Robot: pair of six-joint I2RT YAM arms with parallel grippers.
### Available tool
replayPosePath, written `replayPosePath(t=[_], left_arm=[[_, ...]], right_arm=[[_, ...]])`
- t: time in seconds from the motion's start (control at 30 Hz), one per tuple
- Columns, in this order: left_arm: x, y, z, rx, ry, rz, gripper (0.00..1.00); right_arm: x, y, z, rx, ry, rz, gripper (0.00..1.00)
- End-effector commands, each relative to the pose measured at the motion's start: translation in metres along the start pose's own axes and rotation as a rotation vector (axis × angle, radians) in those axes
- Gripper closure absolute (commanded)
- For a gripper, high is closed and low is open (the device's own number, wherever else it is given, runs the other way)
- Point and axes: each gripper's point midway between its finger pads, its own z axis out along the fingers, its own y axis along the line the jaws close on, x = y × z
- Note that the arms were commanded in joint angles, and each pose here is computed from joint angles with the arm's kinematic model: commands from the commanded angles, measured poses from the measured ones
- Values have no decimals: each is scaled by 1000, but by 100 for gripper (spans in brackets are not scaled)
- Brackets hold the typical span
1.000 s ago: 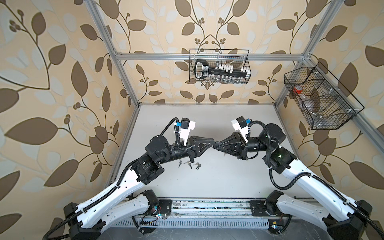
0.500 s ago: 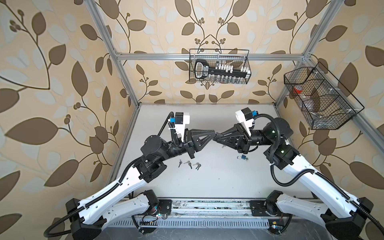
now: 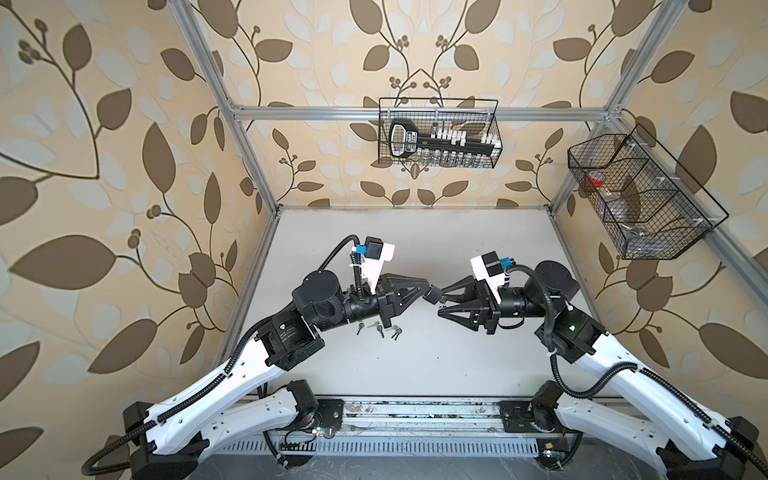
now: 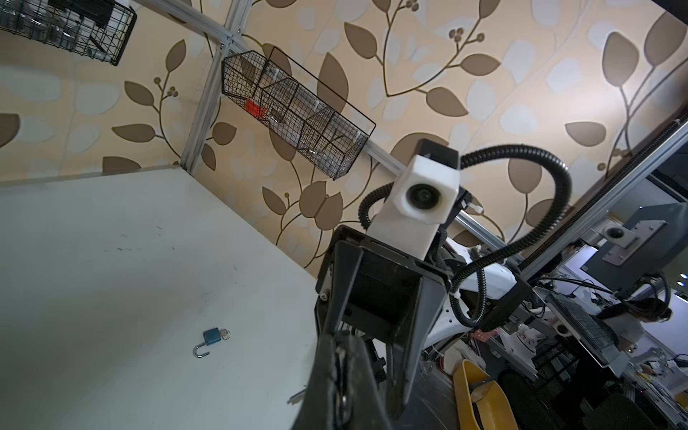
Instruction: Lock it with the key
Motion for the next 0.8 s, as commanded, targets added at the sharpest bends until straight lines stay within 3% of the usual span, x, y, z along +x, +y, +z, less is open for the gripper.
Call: replayPosePath(t=[0.0,0.2,0.37,0.77], left_arm=[[-37,-13,-15,-22,-111,56,100],[-44,19,-22,-209,-153,-1,100],[-40,47,-17,-349,-135,-57,100],[-39,55,-11,-378,-140,-89,100]], right_arm=[[15,-8,-8,87,37,-85,46],[10,-59,-30,451,-52,-82,44],[1,-79,-32,604,-141,-112,44],[9,-92,16,594,-82,-152,54]])
